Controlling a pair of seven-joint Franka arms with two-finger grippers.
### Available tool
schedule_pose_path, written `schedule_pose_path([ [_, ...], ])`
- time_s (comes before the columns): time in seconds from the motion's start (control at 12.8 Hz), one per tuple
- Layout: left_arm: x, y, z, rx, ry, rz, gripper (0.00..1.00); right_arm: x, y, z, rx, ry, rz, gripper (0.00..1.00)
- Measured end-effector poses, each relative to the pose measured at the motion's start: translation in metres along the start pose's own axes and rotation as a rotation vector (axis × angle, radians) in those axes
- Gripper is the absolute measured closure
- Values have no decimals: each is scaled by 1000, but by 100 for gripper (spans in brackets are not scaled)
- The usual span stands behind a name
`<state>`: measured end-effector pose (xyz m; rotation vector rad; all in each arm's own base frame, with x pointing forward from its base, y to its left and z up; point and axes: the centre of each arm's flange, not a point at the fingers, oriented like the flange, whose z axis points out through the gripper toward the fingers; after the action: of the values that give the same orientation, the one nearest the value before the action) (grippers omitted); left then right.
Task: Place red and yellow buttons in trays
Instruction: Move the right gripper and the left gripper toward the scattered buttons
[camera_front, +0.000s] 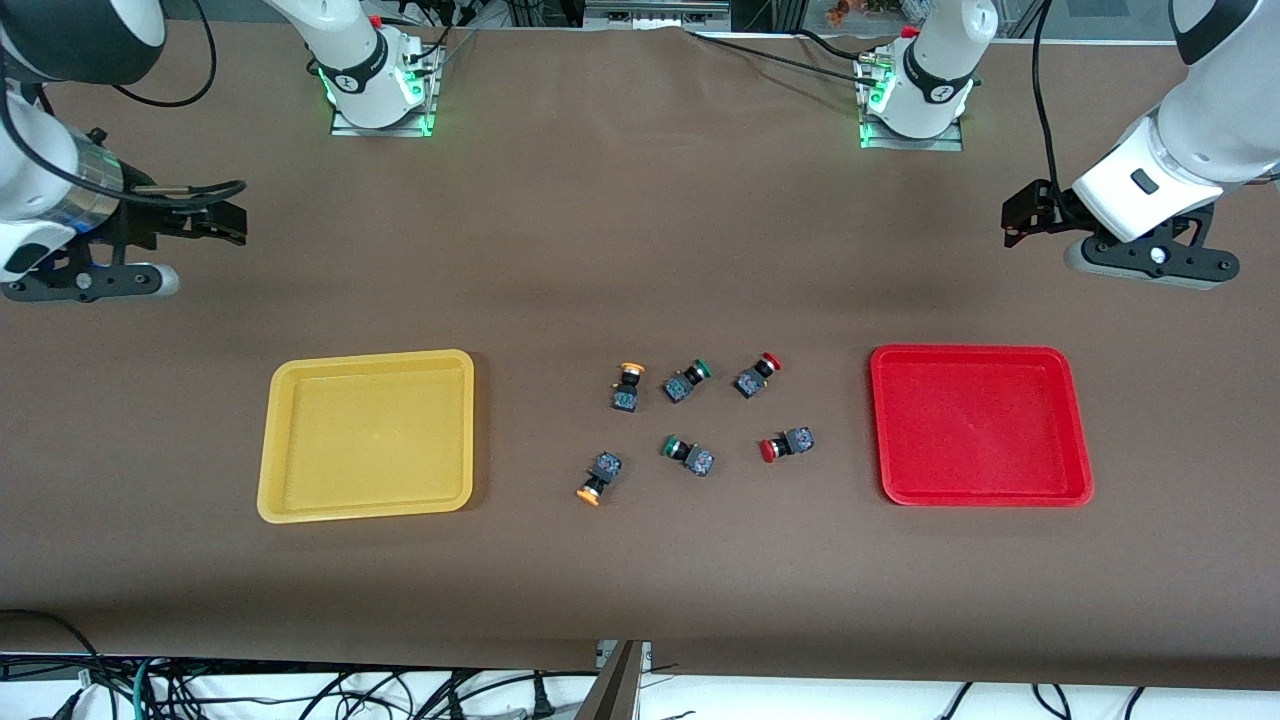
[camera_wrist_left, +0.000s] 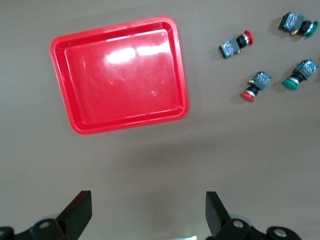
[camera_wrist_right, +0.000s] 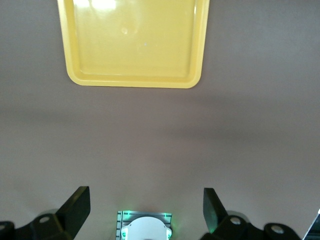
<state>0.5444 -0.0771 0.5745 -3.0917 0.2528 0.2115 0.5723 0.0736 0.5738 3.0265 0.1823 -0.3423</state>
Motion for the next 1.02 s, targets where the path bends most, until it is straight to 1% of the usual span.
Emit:
schedule_pose_path([
  [0.08,4,5,9,-1,-19,11,0,3,-8,1,-3,10,-13,0],
  [0.16,12,14,22,-3,-38,28,0,8,-14,6,-4,5,-23,0],
  [0.23,26,21,38,-8,-43,40,0,16,-18,16,6,-11,-29,0],
  [0.31,43,26,55,-15,-36,51,0,28,-24,30,42,-22,-35,0],
  [0.39,60,31,71,-24,-28,61,0,43,-34,44,91,-15,-23,0],
  [0.47,77,38,86,-33,-12,74,0,60,-50,58,128,3,22,0],
  [0.55,93,47,101,-42,4,90,0,74,-71,73,143,17,76,0],
  [0.62,107,62,117,-52,21,117,0,87,-100,87,147,36,125,0],
  [0.78,126,109,152,-70,49,212,0,105,-173,117,153,81,236,0],
  [0.94,140,162,194,-84,84,333,0,110,-241,153,153,86,346,0],
  [1.02,145,183,220,-92,91,384,0,112,-270,173,153,89,384,0],
])
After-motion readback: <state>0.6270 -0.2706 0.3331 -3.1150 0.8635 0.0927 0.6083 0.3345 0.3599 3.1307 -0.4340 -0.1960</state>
